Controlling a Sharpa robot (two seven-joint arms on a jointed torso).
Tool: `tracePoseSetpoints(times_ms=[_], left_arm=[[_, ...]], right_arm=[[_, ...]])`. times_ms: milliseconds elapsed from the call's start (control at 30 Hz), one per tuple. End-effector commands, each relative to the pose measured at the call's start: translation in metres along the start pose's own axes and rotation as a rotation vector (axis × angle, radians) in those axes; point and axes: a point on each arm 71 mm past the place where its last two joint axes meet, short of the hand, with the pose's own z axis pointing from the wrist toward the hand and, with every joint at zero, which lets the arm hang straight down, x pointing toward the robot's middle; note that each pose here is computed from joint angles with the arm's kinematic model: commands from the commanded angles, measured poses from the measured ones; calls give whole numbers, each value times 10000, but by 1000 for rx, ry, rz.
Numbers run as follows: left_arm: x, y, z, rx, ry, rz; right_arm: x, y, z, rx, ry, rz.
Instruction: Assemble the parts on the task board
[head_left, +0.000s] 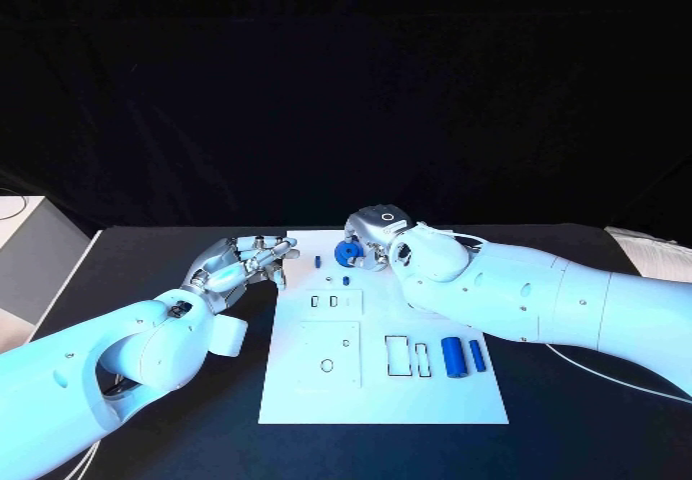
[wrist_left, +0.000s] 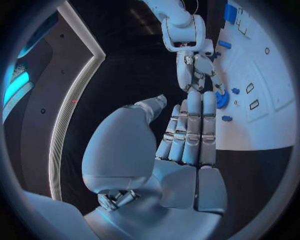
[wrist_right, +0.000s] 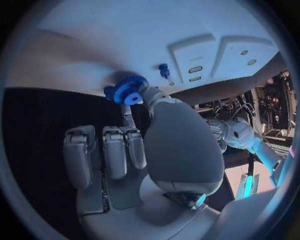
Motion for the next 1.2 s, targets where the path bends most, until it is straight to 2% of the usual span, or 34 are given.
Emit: tracePoseSetpoints(times_ms=[33,1200], left_arm=[[25,-8,4,8,21,-4],[27,8,19,1,21,-6]], right_arm=[[25,-9,-1,6,6,-17],[49,-17,5,15,-2,13]])
